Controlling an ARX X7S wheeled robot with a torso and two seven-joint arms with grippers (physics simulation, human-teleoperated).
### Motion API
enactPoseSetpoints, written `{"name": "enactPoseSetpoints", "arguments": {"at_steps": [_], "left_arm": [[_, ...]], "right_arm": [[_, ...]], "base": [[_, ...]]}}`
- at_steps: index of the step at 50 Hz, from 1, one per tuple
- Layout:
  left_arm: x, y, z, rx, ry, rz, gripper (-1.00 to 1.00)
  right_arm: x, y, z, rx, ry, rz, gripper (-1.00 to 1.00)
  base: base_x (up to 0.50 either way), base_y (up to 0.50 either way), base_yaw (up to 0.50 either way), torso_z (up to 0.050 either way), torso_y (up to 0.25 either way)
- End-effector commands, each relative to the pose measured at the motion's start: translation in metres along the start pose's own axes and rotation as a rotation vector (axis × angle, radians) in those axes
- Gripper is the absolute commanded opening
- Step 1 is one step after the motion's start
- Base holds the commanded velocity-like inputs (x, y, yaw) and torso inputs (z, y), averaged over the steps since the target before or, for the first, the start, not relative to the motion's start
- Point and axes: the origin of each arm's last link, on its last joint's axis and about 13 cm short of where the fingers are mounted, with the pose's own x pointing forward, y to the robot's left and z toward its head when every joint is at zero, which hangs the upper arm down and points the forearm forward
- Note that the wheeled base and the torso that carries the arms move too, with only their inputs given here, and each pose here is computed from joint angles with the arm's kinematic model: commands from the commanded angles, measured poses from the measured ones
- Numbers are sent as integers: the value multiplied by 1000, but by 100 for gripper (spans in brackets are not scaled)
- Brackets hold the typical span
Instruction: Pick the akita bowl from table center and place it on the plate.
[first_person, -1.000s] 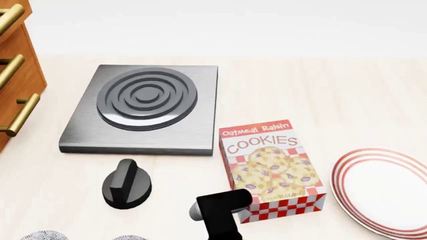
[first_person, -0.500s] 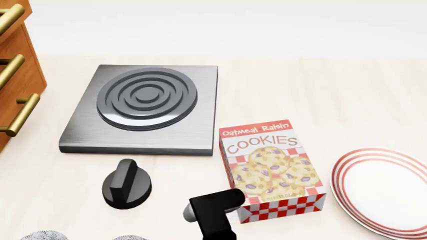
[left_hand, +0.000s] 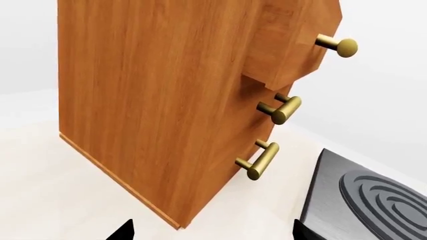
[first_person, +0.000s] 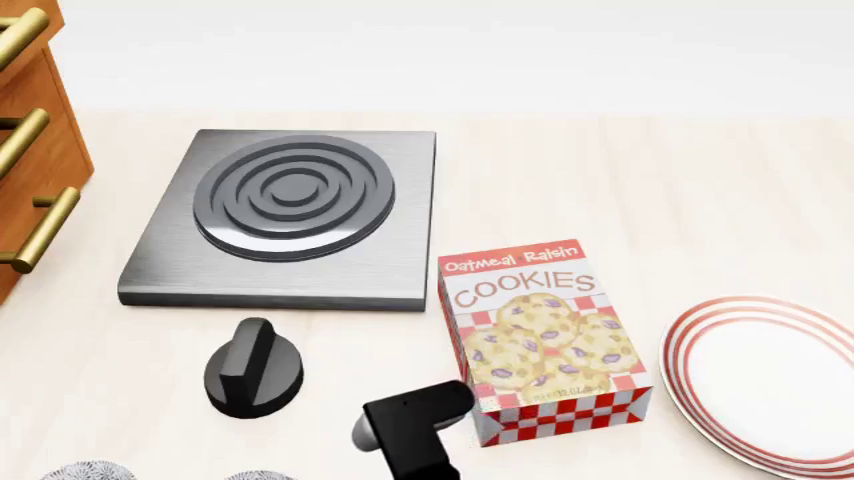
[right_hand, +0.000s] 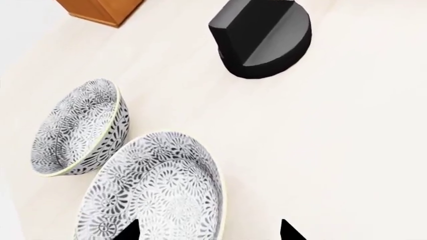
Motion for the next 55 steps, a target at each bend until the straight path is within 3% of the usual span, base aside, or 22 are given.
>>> {"name": "enactPoseSetpoints", "arguments": {"at_steps": [1,55], "left_arm": [[-2,2,-6,-35,-15,-13,100],[-3,4,-5,-43,-16,-9,100]], "right_arm": [[8,-2,1,14,6,23,100],[19,-10,6,19,27,23,100]], "base": [[0,0,0,0,0],[0,0,0,0,0]]}}
